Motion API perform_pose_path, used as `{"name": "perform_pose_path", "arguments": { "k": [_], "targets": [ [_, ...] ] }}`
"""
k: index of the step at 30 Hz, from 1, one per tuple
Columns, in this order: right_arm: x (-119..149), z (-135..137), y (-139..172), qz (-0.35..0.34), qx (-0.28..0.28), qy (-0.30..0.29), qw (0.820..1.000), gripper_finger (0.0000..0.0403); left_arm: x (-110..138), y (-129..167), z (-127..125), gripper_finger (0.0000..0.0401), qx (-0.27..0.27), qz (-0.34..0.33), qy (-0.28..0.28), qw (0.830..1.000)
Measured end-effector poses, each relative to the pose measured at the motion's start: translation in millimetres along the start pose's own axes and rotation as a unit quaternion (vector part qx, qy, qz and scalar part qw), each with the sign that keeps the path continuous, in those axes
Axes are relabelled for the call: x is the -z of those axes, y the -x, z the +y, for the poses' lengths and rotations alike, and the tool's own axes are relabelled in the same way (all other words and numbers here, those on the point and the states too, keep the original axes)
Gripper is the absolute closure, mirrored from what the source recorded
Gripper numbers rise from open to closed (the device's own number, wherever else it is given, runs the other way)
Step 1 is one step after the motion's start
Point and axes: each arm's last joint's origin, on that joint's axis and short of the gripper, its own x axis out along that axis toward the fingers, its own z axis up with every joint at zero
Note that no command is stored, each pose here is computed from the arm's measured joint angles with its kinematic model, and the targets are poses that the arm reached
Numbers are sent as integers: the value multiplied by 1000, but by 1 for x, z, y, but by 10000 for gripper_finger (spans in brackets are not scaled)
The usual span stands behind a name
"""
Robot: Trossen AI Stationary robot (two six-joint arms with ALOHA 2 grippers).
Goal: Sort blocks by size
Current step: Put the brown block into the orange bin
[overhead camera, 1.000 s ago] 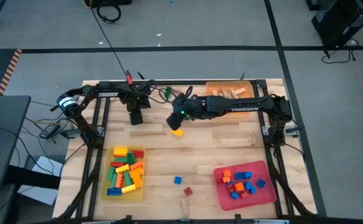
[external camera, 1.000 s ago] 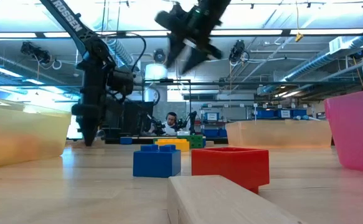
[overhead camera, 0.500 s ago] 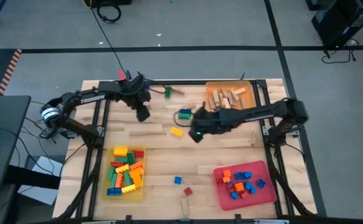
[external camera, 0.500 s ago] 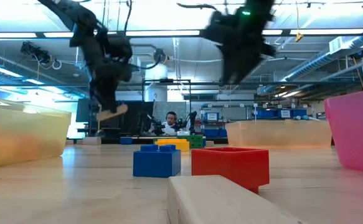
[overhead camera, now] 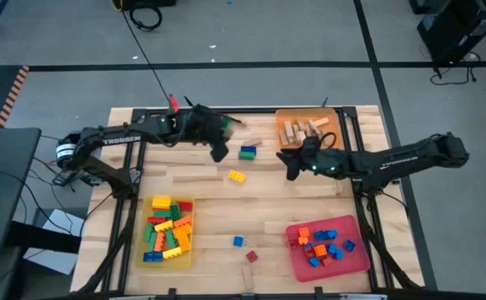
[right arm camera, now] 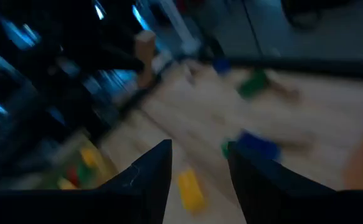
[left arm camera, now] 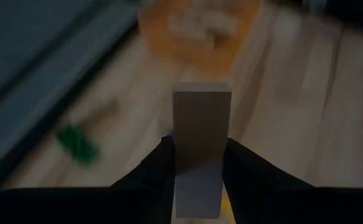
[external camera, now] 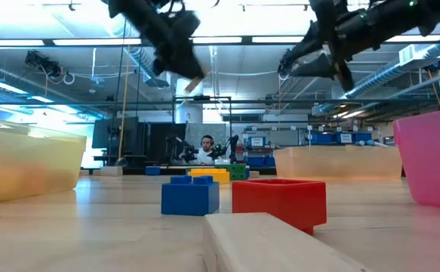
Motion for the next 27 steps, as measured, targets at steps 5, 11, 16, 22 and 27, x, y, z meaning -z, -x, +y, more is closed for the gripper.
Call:
{"name": "perform_pose_path", "arguments": {
  "k": [5,11,16,22,27],
  "targets": [
    [-7,-1,-5,-42,-60,3,997,233,-17,-4,-22,286,-5,-70,-8,998],
    [-30,22,-20,-63,-71,76,993,234,-24,-26,-46,285,-27,-77,-23,996],
    [-52,33,-37,-81,-48,100,991,238,-37,-40,-63,285,-51,-91,-26,994],
    [-69,35,-46,-67,-11,109,992,236,-53,-46,-75,284,-55,-105,-28,993],
    [-71,31,-48,-61,-7,109,992,232,-57,-46,-76,284,-56,-107,-28,992]
  ]
}}
